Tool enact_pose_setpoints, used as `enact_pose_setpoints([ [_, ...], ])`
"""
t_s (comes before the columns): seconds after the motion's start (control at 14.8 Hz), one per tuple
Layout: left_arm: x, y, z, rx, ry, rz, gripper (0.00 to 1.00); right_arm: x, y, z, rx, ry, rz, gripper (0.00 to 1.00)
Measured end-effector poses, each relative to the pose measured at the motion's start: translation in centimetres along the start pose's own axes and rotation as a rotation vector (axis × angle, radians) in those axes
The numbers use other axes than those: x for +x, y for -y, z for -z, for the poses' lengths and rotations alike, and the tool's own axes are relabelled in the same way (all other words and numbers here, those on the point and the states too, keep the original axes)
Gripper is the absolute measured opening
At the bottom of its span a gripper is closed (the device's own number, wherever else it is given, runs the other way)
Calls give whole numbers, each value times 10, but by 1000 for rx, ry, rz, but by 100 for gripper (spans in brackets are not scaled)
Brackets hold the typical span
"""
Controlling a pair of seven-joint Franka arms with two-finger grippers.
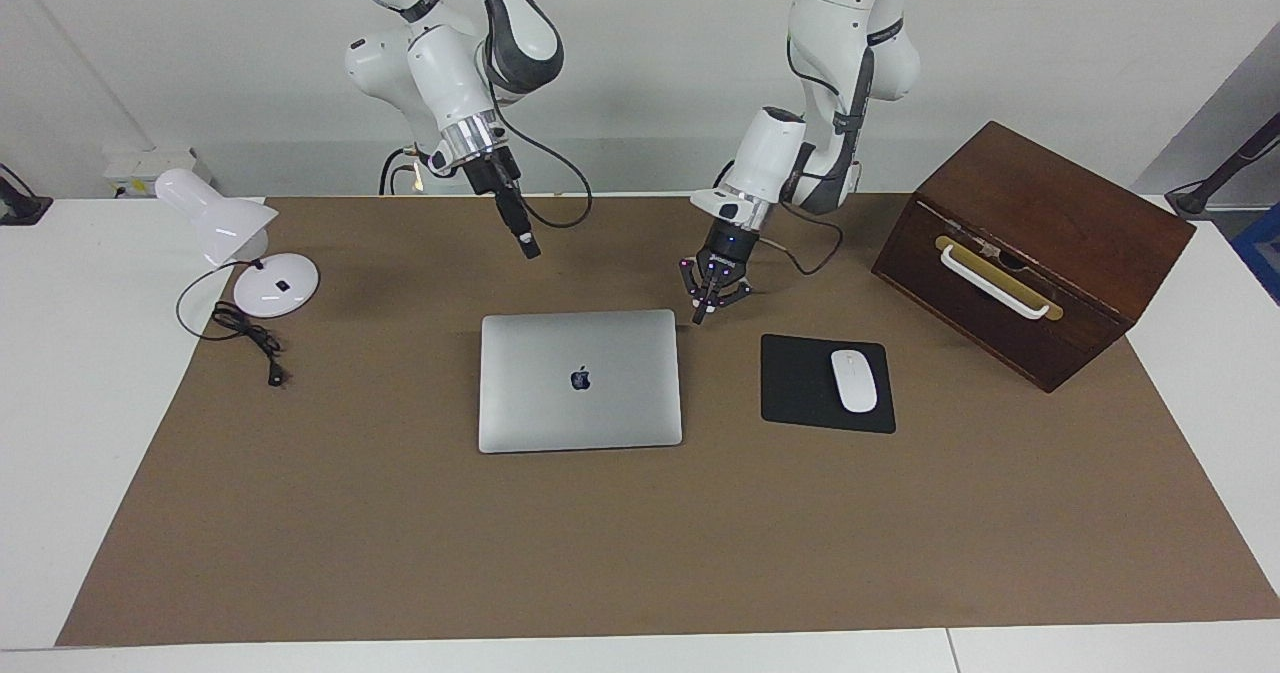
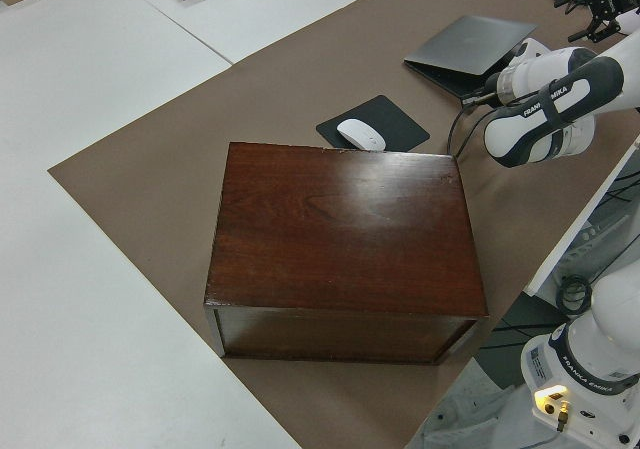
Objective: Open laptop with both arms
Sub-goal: 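Bring both grippers to the laptop's near edge, one at each corner, then hold the laptop base with the left gripper and grip the lid edge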
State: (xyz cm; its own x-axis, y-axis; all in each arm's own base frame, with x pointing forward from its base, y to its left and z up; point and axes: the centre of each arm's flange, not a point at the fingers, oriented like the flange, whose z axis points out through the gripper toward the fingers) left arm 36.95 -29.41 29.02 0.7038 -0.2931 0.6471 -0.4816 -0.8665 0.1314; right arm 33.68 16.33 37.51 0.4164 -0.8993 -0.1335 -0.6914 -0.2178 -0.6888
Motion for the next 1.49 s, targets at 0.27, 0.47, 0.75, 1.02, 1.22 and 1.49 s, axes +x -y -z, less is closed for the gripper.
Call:
enact_pose_setpoints([
  [0.27, 7, -6, -13, -6, -3, -5, 1, 8, -8, -2, -6, -10, 13, 100],
  [0.47, 12, -10, -19, -12, -6, -10, 1, 19, -13, -4, -14, -20, 26, 100],
  [0.75, 16, -15, -27, -17, -8, -14, 1, 26, -11, -9, -17, -16, 26, 100],
  [1.02, 14, -20, -39, -22, 2, -22, 1, 23, -5, -23, -34, -7, 20, 100],
  [1.22, 16, -21, -43, -22, 2, -22, 1, 22, -2, -33, -48, 0, 14, 100],
  [1.49, 15, -21, -46, -21, 5, -22, 1, 25, 2, -46, -61, -1, 18, 100],
])
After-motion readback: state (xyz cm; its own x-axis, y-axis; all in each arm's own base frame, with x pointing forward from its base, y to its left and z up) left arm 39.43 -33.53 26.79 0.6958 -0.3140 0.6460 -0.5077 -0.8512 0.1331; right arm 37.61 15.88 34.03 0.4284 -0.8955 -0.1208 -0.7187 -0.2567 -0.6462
